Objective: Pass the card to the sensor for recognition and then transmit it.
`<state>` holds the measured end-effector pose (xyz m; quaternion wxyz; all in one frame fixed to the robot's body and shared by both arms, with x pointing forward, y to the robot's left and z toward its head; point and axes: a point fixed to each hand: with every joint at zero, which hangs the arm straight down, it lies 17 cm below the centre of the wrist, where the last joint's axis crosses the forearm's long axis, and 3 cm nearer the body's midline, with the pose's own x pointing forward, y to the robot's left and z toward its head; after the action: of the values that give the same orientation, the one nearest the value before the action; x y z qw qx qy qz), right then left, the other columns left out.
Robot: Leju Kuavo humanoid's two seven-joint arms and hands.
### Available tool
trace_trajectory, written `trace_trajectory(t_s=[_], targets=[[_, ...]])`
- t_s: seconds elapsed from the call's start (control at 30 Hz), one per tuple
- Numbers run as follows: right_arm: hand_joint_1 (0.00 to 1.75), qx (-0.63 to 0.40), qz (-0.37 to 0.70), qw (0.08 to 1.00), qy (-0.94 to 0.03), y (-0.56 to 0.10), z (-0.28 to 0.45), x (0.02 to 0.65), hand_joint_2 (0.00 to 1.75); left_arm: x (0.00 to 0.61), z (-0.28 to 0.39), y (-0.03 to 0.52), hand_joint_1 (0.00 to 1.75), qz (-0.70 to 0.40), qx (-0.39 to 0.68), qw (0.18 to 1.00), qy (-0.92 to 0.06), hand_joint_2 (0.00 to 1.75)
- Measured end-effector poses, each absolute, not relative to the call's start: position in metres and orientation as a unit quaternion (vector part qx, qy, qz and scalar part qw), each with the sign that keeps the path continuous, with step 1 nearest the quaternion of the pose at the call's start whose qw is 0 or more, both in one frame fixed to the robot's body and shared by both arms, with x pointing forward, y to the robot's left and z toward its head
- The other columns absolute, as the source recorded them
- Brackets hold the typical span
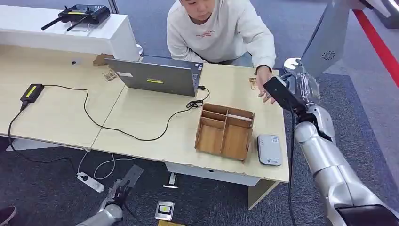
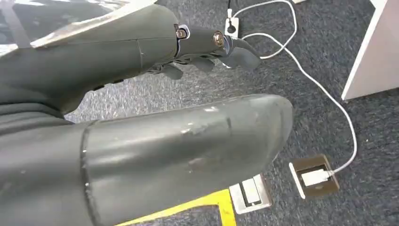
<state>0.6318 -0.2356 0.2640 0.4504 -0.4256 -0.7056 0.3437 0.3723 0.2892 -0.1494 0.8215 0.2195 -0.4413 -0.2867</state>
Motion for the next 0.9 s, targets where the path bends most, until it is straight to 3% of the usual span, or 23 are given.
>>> trace_trajectory(t_s=[0.67, 0.7, 0.9], targets=[[1.75, -0.418, 0.386, 0.354, -0.742, -0.166, 0.338, 0.636, 1.75, 0.379, -0.145, 0.28, 0.0, -0.315, 0.211, 0.81, -0.447, 0.0], [0.0, -0.417, 0.386, 0.352, -0.744, -0.163, 0.34, 0.636, 1.75, 0.379, -0.146, 0.28, 0.0, -0.315, 0.21, 0.81, -0.447, 0.0], [0.0, -0.409, 0.392, 0.352, -0.745, -0.151, 0.335, 0.635, 1.75, 0.377, -0.147, 0.279, 0.0, -0.306, 0.204, 0.816, -0.446, 0.0]])
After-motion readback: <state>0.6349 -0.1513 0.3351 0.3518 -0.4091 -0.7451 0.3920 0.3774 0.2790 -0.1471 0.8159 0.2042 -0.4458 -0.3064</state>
